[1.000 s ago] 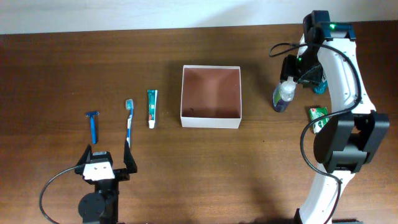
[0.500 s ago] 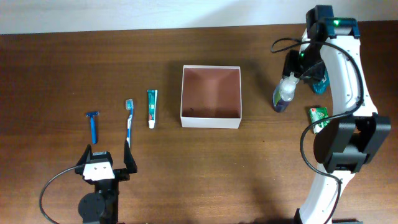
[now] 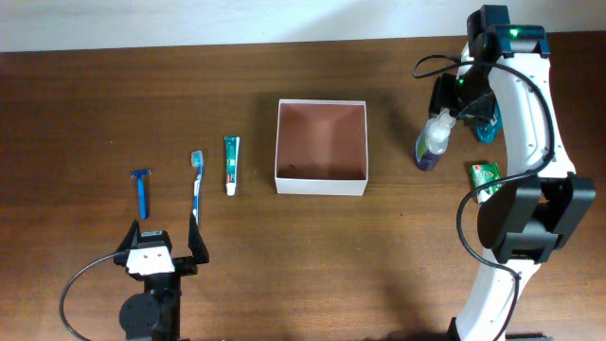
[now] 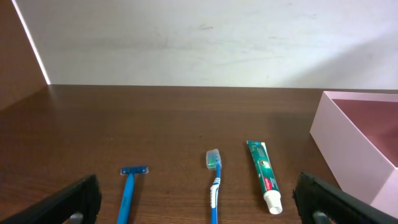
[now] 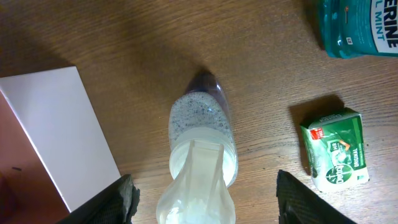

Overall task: Pack container
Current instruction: 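Lower the right gripper around the soap bottle's white pump top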

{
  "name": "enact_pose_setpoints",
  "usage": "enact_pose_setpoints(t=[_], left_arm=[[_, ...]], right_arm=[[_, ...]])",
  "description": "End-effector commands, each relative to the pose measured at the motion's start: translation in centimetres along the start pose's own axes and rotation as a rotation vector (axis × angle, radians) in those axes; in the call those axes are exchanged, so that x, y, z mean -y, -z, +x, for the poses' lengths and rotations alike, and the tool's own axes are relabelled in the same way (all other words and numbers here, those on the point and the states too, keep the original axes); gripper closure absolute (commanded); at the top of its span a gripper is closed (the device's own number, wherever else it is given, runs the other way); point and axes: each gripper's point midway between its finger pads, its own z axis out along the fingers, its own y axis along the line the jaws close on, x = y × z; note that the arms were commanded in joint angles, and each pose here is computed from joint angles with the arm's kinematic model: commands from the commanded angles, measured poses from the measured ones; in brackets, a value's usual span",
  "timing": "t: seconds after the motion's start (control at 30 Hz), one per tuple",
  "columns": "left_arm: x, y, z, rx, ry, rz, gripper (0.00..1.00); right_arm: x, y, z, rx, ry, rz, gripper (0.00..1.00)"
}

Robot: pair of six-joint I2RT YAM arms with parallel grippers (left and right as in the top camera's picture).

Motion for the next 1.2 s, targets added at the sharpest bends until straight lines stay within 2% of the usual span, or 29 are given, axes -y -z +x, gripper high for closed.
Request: enact_pose_setpoints(t=[0.0,0.6,0.77,1.17], left_arm=[[0.3,0.0,0.1,-0.001,-0.012,0.015,0.01],[0.3,0.0,0.1,-0.001,-0.012,0.015,0.01],[0.3,0.0,0.1,-0.001,-0.012,0.015,0.01],[0.3,0.0,0.1,-0.001,-0.012,0.015,0.01]], right_arm=[[-0.1,-0.2,0.1,-0.006,-0.029,0.000,0.35],[0.0,-0.3,0.0,-0.008,-0.032,0.008,0.36],[0.0,-0.7,0.1,-0.016,-0.032,0.010,0.32],[-0.2,-1.5,0.3,-0.038,-0.027,0.014,0.32]])
